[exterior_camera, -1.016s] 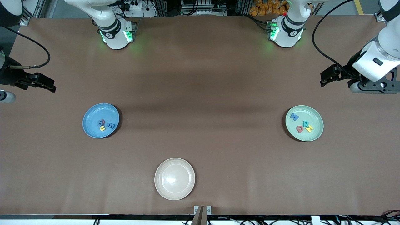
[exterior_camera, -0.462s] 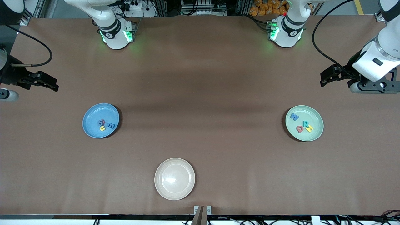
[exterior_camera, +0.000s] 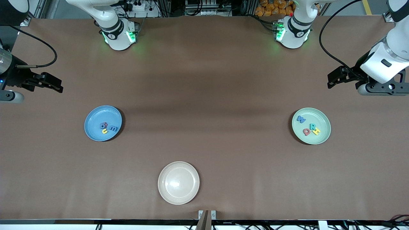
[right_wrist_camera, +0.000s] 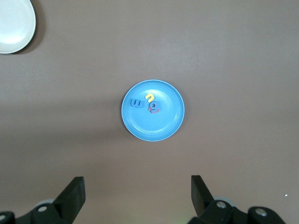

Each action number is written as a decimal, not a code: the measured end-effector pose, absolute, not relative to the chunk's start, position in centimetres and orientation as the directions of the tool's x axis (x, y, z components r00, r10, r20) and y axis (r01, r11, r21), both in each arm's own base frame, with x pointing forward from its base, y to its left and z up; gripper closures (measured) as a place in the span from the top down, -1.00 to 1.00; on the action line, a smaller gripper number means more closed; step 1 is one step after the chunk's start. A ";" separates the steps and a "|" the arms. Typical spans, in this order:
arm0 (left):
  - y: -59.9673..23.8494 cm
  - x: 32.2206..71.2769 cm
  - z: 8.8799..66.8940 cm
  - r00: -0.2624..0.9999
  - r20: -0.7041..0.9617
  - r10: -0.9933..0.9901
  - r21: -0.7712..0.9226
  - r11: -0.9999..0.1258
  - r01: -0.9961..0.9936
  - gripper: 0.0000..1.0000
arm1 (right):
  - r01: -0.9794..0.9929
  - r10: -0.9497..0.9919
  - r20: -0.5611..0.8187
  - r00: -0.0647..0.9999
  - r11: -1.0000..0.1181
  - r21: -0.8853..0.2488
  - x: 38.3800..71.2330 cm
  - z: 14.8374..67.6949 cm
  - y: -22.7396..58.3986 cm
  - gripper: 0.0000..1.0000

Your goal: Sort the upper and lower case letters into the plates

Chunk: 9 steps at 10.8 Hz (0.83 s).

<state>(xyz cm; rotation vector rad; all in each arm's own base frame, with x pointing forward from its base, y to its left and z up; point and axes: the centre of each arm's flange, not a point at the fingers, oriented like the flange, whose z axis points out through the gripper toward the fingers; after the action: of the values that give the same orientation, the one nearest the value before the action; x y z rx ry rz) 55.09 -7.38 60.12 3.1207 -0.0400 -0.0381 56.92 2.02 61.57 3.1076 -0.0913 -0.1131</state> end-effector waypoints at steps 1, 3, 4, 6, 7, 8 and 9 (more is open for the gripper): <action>-7.4 55.1 60.1 0.999 -0.024 -0.026 0.021 -0.999 -0.025 1.00 | -0.057 -0.060 -0.072 0.996 -0.998 0.033 56.9 61.6 2.0 1.00; -7.4 55.1 60.1 0.999 -0.024 -0.026 0.021 -0.999 -0.025 1.00 | -0.057 -0.060 -0.073 0.996 -0.998 0.033 56.9 61.5 2.0 1.00; -7.4 55.1 60.1 0.999 -0.024 -0.026 0.021 -0.999 -0.025 1.00 | -0.057 -0.060 -0.074 0.995 -0.998 0.033 56.9 61.5 2.0 1.00; -7.4 55.1 60.3 0.999 -0.020 -0.026 0.021 -0.999 -0.025 1.00 | -0.057 -0.060 -0.075 0.995 -0.998 0.033 56.9 61.4 2.0 1.00; -7.4 55.0 60.5 1.000 -0.017 -0.026 0.021 -0.999 -0.026 1.00 | -0.057 -0.060 -0.075 0.995 -0.998 0.033 56.9 61.4 2.0 1.00; -7.4 55.0 60.6 1.000 -0.015 -0.026 0.021 -0.999 -0.026 1.00 | -0.057 -0.060 -0.075 0.995 -0.998 0.033 56.9 61.4 2.0 1.00; -7.4 55.0 60.6 1.000 -0.014 -0.026 0.021 -0.999 -0.026 1.00 | -0.057 -0.060 -0.076 0.995 -0.998 0.033 56.9 61.4 2.0 1.00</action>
<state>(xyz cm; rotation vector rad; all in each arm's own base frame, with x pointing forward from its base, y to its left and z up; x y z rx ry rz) 54.98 -7.38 60.64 3.1203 -0.0402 -0.0222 56.91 2.03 61.39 3.1072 -0.0909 -0.1194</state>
